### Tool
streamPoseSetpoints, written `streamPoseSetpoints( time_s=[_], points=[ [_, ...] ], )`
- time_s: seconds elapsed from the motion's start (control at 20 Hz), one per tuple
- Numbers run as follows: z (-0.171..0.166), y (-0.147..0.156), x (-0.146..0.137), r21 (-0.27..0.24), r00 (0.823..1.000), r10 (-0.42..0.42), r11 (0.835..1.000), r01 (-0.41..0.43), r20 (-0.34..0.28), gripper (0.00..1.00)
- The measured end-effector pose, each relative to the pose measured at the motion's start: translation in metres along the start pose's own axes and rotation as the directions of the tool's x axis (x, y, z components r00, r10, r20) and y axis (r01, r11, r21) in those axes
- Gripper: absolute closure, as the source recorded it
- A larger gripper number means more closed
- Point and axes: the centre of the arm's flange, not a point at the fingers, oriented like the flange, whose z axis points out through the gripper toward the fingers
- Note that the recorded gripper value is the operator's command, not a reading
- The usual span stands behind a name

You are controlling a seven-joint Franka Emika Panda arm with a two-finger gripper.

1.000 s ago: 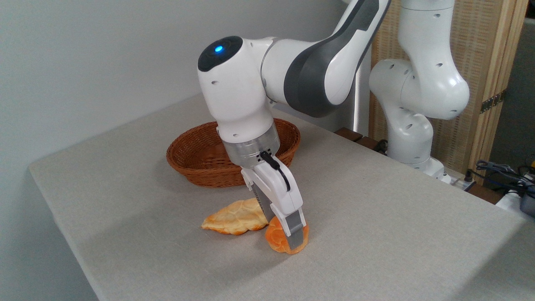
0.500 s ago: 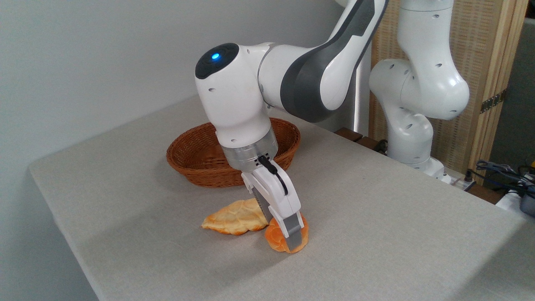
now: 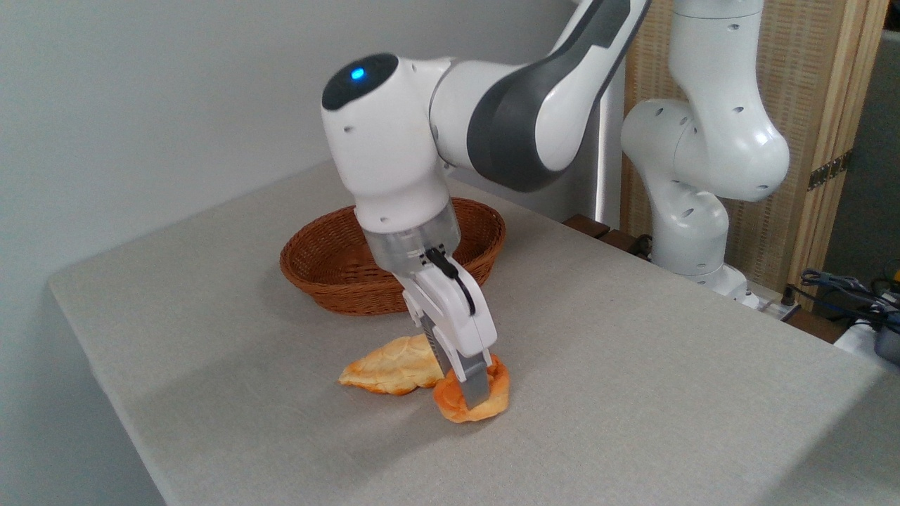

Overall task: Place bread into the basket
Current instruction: 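Lift the orange roll and carry it over the wicker basket, then lower the roll into the basket and release it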

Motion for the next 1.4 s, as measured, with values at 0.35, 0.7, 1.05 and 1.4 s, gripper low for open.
streamPoseSetpoints(
  time_s=[0.35,0.7,1.05,1.4],
  points=[
    [-0.069,0.049,0.050,0.033,0.986,0.074,0.997,-0.070,-0.148,0.44],
    [-0.075,0.151,0.151,-0.023,0.977,0.125,0.991,-0.131,-0.171,0.43],
    [-0.040,0.225,0.211,-0.133,0.986,0.105,0.984,-0.122,-0.129,0.00],
    [-0.019,0.224,0.220,-0.170,0.988,0.112,0.977,-0.128,-0.105,0.00]
  ],
)
